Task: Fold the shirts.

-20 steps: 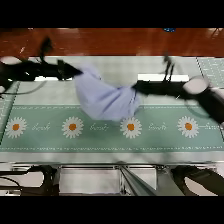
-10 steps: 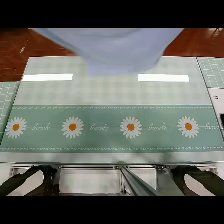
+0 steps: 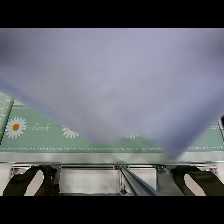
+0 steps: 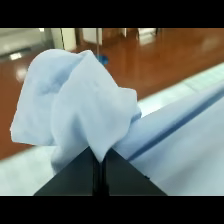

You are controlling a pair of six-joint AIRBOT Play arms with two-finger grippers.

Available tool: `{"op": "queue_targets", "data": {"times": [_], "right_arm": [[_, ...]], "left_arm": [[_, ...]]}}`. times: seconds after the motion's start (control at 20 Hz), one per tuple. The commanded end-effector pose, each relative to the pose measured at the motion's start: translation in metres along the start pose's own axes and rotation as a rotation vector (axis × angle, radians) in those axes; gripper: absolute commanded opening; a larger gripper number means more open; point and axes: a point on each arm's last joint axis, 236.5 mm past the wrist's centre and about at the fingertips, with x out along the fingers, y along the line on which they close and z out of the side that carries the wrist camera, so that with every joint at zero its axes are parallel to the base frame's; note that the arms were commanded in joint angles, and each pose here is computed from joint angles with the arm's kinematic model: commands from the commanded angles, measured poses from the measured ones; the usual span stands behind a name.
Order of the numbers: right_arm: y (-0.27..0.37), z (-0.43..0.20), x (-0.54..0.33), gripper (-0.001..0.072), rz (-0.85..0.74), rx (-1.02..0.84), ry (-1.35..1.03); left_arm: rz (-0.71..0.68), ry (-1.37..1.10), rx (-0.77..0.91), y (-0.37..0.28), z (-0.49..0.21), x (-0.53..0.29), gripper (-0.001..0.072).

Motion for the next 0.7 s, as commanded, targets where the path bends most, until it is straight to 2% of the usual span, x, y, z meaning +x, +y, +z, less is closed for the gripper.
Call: {"op": "queue_targets", "data": {"times": [0.0, 0.15, 0.3, 0.45, 0.65], "right_arm": [[-0.022, -0.078, 0.037, 0.0018, -0.017, 0.105, 0.215], [-0.053, -0.161, 0.107, 0.0018, -0.015, 0.257, 0.384], [-0.087, -0.245, 0.173, 0.0018, -0.045, 0.391, 0.546], [-0.115, -0.296, 0.234, 0.0018, -0.06, 0.494, 0.635], [-0.139, -0.321, 0.312, 0.0018, -0.028, 0.621, 0.649]], "left_arm": [[-0.011, 0.202, -0.211, 0.011, -0.103, 0.028, 0.0018], [-0.042, 0.375, -0.476, 0.031, -0.221, 0.083, 0.0019], [0.023, 0.375, -0.709, 0.063, -0.309, 0.136, 0.0018], [0.142, 0.353, -0.722, 0.105, -0.351, 0.178, 0.0018], [0.169, 0.454, -0.725, 0.123, -0.392, 0.238, 0.0018]]}}
